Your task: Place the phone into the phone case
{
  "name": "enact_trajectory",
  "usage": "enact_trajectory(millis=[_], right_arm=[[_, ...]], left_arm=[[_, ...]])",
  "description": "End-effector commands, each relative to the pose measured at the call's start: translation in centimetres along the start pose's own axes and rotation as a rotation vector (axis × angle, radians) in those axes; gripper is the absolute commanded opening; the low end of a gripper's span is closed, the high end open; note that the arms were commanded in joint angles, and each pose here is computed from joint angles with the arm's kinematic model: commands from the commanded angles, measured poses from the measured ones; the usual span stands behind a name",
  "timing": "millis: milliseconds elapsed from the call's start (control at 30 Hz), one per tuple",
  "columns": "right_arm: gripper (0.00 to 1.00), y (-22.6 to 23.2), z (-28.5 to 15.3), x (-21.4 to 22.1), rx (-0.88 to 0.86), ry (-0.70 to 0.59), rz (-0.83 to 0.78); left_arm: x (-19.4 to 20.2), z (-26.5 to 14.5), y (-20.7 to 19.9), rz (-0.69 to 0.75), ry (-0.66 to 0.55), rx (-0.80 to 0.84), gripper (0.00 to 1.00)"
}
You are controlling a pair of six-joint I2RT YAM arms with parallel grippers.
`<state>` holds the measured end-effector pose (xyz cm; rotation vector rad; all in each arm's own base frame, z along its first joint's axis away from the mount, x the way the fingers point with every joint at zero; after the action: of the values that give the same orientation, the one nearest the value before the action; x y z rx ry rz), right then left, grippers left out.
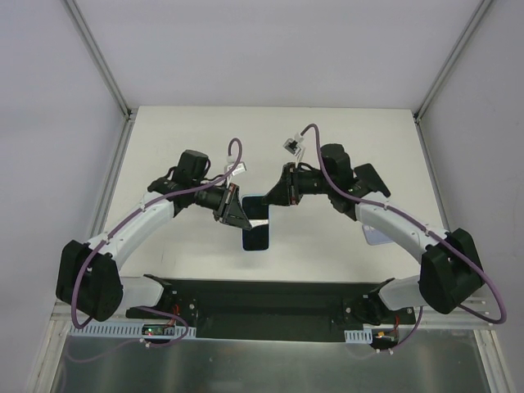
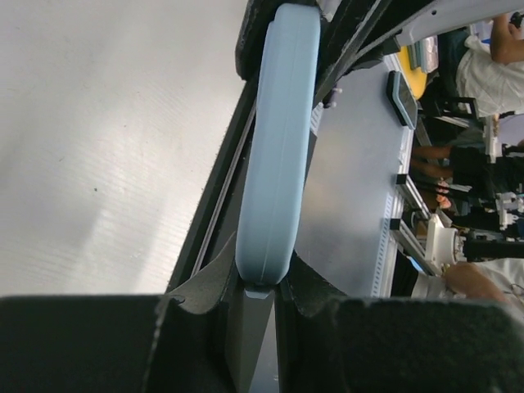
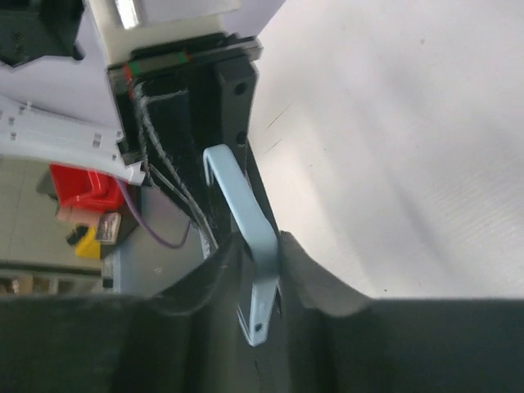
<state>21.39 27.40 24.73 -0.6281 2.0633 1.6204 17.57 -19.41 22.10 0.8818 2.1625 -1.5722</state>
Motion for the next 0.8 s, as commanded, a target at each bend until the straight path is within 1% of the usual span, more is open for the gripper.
enact_trajectory(millis=[0, 33, 67, 100, 133, 167, 233, 267, 300, 333, 367, 400, 433, 467, 500, 533, 567, 600, 633, 667, 700, 733, 767], right_arm=[[0.35, 1.3, 0.3, -1.1, 0.081, -0.041, 0.011], [0.43, 0.9, 0.0, -1.3, 0.134, -0.064, 0.034], [0.58, 0.3, -0.6, -0.8, 0.215, -0.060, 0.091], [0.65, -0.3, -1.3, -1.3, 0.299, -0.111, 0.108], [0.71, -0.9, -2.0, -1.5, 0.328, -0.133, 0.124], [0.81, -1.3, -2.4, -1.5, 0.346, -0.149, 0.134], [0.87, -3.1, -4.1, -1.3, 0.434, -0.210, 0.188], [0.94, -3.4, -4.6, -1.1, 0.450, -0.224, 0.216], [0.96, -3.7, -5.4, -0.6, 0.492, -0.243, 0.233], [0.96, -3.9, -6.0, -0.4, 0.524, -0.256, 0.235], [0.96, -4.0, -6.5, 0.2, 0.562, -0.248, 0.243], [0.96, -3.8, -7.0, 0.5, 0.584, -0.261, 0.233], [0.96, -3.6, -7.2, 0.8, 0.589, -0.255, 0.234], [0.96, -3.6, -7.4, 1.4, 0.600, -0.237, 0.245], [0.96, -3.4, -7.5, 1.5, 0.599, -0.230, 0.235], [0.96, -3.5, -7.7, 2.0, 0.604, -0.218, 0.236], [0.96, -3.3, -7.9, 2.3, 0.608, -0.214, 0.229], [0.96, -3.3, -8.1, 2.5, 0.617, -0.217, 0.225], [0.96, -3.4, -8.3, 2.7, 0.622, -0.216, 0.218], [0.96, -3.3, -8.4, 3.0, 0.623, -0.212, 0.217], [0.96, -3.2, -8.4, 3.2, 0.612, -0.206, 0.214], [0.96, -3.1, -8.4, 3.3, 0.604, -0.198, 0.210], [0.96, -3.1, -8.4, 3.5, 0.601, -0.188, 0.211]], left_arm=[[-1.4, 0.2, 0.9, 0.034, -0.035, -0.087, 0.00], [-1.4, 0.1, 1.0, 0.027, -0.040, -0.096, 0.00], [-1.5, -0.1, 1.5, 0.015, -0.048, -0.124, 0.00], [-1.8, -0.3, 2.0, 0.001, -0.058, -0.147, 0.00], [-1.9, -0.5, 2.3, -0.022, -0.064, -0.167, 0.00], [-2.2, -1.2, 3.0, -0.044, -0.084, -0.184, 0.00], [-2.1, -1.4, 4.1, -0.108, -0.076, -0.196, 0.00], [-2.6, -1.8, 4.4, -0.119, -0.080, -0.211, 0.00], [-2.8, -2.1, 5.6, -0.157, -0.075, -0.245, 0.00], [-3.7, -2.5, 5.8, -0.134, -0.077, -0.262, 0.00], [-3.7, -2.7, 6.3, -0.164, -0.060, -0.280, 0.00], [-3.9, -2.9, 7.8, -0.193, -0.047, -0.298, 0.00], [-5.0, -3.3, 8.0, -0.185, -0.053, -0.298, 0.00], [-4.9, -3.5, 8.6, -0.225, -0.028, -0.306, 0.00], [-4.7, -3.4, 10.2, -0.273, 0.007, -0.326, 0.00], [-5.9, -4.2, 11.2, -0.260, 0.007, -0.402, 0.00], [-6.1, -4.4, 11.9, -0.274, 0.025, -0.426, 0.00], [-5.6, -4.2, 13.3, -0.312, 0.074, -0.440, 0.00], [-7.0, -4.8, 13.7, -0.291, 0.065, -0.456, 0.00], [-7.4, -4.9, 14.2, -0.307, 0.074, -0.451, 0.00], [-6.6, -4.5, 15.4, -0.360, 0.139, -0.426, 0.00], [-8.6, -5.1, 15.3, -0.326, 0.136, -0.428, 0.00], [-8.8, -5.4, 15.9, -0.327, 0.173, -0.463, 0.00]])
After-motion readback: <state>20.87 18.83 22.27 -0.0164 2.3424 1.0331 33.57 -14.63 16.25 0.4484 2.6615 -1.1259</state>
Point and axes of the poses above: each gripper's point midway between its finger pads, its own z axis out along the fingers, its own y axis along the line the jaws close on, x = y × z, the point moved 6 cm from there along -z, back along the fingers, and after that the axes turned 7 degrees about z, right-handed, at the moved point
